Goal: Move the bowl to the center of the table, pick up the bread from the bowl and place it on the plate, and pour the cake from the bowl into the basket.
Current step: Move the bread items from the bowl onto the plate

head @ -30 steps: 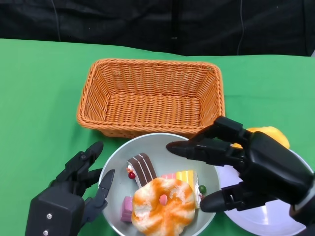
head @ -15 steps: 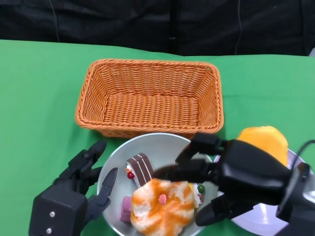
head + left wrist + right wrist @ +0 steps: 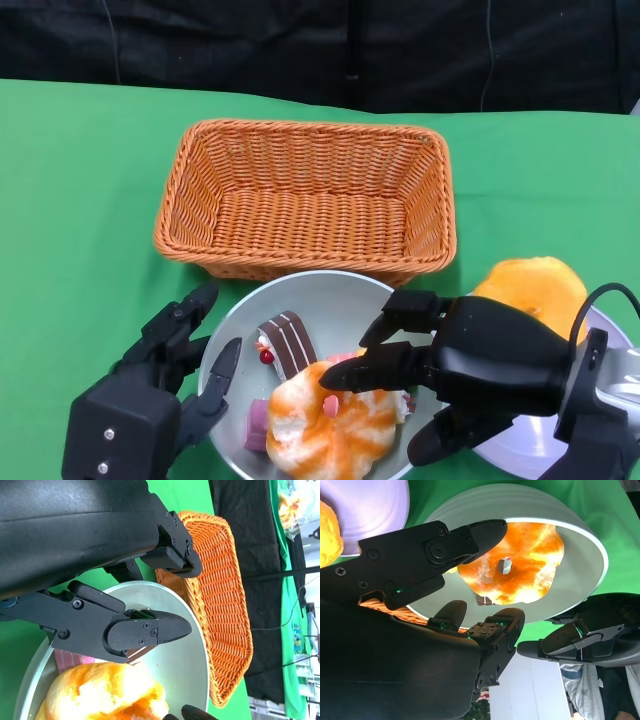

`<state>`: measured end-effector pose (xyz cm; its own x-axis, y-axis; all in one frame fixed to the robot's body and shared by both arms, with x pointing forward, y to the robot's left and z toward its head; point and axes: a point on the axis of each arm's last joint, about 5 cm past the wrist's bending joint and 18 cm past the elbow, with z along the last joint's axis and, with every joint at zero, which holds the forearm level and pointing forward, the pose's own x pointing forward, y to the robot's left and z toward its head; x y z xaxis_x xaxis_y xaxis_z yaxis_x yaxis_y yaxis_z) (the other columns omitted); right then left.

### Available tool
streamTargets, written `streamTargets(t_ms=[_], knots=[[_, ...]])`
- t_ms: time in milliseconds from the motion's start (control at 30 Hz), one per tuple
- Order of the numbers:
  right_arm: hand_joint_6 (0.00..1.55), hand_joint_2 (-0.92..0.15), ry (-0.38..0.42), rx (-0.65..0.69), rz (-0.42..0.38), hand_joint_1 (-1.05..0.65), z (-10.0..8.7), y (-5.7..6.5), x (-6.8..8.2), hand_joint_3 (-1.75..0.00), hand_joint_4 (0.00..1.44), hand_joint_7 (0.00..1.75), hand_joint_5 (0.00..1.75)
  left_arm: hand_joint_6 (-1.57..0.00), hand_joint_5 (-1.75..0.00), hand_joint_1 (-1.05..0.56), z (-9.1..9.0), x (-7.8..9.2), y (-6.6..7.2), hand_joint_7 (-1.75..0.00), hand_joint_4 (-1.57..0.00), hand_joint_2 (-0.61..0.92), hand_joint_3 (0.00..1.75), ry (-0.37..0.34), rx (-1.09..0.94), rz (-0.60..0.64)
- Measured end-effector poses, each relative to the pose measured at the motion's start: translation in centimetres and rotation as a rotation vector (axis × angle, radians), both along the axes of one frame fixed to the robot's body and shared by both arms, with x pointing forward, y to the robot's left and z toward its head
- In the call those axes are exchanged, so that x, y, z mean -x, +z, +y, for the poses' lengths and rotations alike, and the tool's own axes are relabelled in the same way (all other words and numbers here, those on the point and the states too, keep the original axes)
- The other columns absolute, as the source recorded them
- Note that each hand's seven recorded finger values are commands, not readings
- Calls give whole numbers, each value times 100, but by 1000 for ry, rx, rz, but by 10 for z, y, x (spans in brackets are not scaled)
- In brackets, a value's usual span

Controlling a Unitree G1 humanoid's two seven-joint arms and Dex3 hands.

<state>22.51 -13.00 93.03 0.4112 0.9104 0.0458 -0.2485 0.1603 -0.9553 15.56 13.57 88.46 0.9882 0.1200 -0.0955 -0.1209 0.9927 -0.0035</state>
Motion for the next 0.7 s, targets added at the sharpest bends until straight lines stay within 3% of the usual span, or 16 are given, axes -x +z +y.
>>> streamTargets(t_ms=[700], knots=[[53, -90, -5, -21, -9, -41, 14, -20, 2, -2, 24, 12, 77, -51, -92, -53, -3, 0, 0, -1, -21, 92, 49, 33, 6, -14]])
